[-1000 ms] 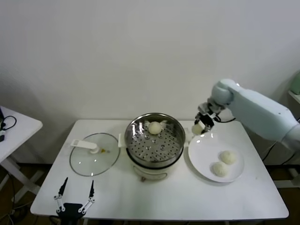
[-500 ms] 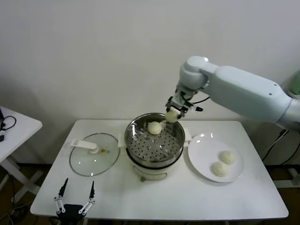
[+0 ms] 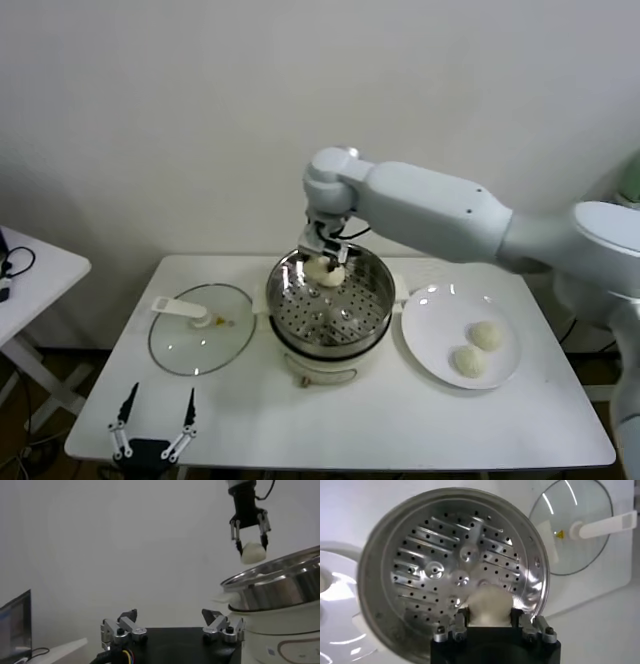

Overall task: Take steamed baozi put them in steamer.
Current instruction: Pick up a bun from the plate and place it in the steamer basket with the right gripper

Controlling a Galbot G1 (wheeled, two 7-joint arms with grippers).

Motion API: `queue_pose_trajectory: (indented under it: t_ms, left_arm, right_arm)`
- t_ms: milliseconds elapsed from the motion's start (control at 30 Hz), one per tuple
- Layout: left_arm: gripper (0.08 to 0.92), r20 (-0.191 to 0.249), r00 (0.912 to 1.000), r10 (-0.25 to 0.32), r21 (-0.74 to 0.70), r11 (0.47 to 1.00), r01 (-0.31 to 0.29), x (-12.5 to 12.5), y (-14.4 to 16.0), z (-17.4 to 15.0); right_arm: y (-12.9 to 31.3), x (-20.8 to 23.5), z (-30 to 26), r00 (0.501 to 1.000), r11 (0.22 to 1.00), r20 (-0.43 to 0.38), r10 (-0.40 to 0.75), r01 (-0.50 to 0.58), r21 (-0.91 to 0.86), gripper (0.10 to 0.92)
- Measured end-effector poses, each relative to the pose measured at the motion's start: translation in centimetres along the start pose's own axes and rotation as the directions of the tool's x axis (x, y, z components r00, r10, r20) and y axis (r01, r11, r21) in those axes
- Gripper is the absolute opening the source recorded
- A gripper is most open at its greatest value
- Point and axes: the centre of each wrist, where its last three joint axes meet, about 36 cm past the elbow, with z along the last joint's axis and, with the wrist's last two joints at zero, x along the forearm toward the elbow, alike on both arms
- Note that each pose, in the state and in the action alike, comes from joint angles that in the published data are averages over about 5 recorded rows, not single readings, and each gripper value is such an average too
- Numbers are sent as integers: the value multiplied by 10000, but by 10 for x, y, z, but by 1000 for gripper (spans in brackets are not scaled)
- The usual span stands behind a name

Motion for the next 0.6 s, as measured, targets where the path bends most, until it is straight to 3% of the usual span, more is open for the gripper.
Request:
queue_pose_trajectory:
  t_ms: [600]
  left_arm:
    - [823, -105, 9999, -11, 17, 10000, 11, 2, 1, 5]
  right_arm:
    - [-25, -45, -1, 9981, 9985, 556, -246, 272, -469, 550]
